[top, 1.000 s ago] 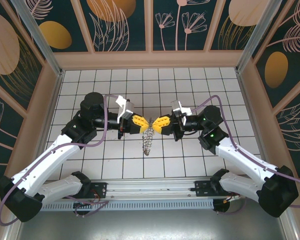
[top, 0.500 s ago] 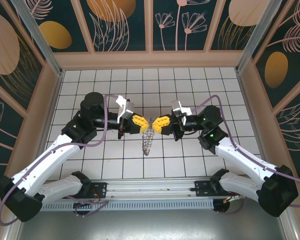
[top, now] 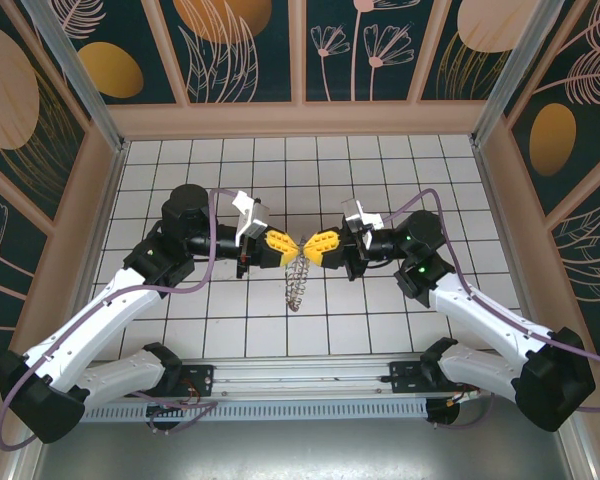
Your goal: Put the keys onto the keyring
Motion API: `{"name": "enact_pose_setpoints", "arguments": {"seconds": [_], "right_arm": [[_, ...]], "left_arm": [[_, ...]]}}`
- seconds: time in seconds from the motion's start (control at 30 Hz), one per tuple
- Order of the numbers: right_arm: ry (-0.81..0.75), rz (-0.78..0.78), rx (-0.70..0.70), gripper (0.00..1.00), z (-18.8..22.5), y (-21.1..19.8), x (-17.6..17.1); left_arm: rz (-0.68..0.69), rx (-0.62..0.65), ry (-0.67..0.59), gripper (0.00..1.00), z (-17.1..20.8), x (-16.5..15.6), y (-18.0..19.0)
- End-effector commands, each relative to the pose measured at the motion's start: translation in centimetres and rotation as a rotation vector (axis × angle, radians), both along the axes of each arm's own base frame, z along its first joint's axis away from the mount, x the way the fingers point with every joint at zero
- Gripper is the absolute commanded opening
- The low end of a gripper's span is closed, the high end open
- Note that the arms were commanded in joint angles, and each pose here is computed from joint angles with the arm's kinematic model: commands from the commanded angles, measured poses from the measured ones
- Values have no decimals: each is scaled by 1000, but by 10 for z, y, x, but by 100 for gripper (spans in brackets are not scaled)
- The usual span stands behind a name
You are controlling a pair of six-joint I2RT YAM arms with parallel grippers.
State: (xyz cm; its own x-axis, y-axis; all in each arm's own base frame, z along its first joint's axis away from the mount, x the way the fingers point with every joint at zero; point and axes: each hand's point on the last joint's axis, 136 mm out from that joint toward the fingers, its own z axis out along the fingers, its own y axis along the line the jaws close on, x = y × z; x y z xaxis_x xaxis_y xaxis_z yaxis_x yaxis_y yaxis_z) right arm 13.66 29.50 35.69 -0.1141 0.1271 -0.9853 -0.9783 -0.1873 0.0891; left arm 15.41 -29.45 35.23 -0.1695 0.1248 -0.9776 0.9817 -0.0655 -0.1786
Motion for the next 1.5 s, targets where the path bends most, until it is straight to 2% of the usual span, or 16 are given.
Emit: {"name": "enact_pose_setpoints", "arguments": {"seconds": [0.0, 0.43, 1.47], "right_arm": [[-85, 36, 61, 0, 26, -2, -13], [-75, -24, 25, 0, 21, -11, -7], [-83, -23, 42, 0, 23, -6, 0]], "left_arm": [[21, -26, -56, 0, 13, 6, -2], [9, -32, -68, 0, 16, 1, 1], [2, -31, -69, 0, 15, 2, 0]]}}
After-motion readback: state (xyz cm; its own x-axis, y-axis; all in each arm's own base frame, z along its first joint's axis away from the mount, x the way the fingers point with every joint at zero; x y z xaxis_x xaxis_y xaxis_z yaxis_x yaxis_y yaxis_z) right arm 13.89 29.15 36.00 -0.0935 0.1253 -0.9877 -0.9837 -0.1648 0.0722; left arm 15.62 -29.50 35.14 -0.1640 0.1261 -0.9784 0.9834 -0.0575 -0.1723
